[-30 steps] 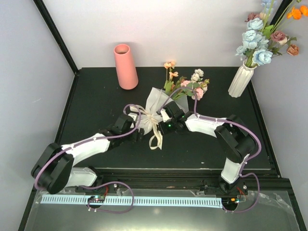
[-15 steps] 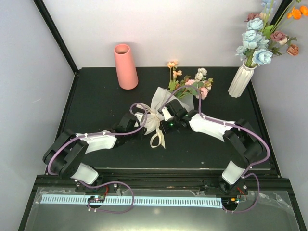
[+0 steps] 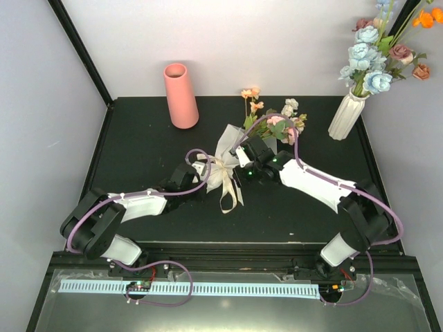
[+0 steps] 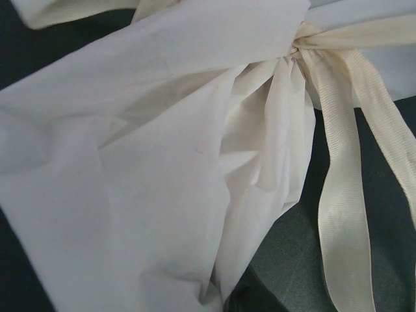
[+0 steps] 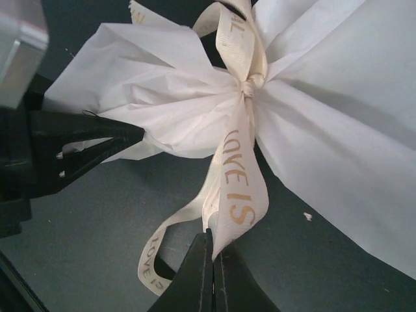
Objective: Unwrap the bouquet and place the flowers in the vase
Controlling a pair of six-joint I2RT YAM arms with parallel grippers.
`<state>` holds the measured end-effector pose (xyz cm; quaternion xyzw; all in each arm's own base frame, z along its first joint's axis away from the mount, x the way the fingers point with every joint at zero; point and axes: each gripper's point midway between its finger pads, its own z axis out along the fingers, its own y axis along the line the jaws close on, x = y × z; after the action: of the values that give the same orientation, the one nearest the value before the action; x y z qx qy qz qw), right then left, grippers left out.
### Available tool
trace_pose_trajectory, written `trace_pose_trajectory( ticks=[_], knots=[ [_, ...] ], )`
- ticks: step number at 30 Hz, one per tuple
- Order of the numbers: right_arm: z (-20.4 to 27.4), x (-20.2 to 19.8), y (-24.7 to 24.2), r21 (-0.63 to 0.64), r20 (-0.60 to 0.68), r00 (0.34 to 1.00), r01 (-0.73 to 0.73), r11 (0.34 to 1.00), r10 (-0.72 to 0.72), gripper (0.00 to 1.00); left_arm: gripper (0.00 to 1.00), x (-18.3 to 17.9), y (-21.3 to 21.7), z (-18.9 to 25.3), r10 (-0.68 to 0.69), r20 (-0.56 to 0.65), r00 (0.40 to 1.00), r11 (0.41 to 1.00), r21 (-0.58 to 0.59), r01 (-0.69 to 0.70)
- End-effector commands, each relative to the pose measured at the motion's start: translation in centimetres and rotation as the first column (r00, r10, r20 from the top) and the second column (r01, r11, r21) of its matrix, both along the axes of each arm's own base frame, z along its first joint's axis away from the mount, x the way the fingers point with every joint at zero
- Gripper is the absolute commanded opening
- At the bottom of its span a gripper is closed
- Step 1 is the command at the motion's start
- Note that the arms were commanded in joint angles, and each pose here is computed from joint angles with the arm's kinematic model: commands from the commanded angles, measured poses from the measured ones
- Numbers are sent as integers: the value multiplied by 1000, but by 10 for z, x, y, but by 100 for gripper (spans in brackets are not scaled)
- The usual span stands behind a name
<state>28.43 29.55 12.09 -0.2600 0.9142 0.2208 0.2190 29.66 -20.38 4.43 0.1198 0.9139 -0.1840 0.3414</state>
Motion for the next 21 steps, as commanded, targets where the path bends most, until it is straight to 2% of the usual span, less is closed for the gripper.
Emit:
trace_pose_trajectory(
  ticks=[1,7,12,17,21],
  knots=[
    [37,1,-8,-11,79,997,3,1000,-3,2,5,9,6,8,49,42,998,999,9,-49],
    [64,0,-17,6,132,991,26,1000,-27,1,5,9,5,7,47,33,998,999,6,-47],
    [109,1,-33,47,238,967,86,995,-94,1,4,7,5,11,52,24,998,999,-12,-52],
    [180,-4,-55,167,370,908,142,976,-196,1,4,5,2,14,52,15,999,998,-37,-51],
    [240,-14,-79,287,476,829,168,943,-292,1,4,4,1,12,49,9,999,998,-43,-49]
  ],
)
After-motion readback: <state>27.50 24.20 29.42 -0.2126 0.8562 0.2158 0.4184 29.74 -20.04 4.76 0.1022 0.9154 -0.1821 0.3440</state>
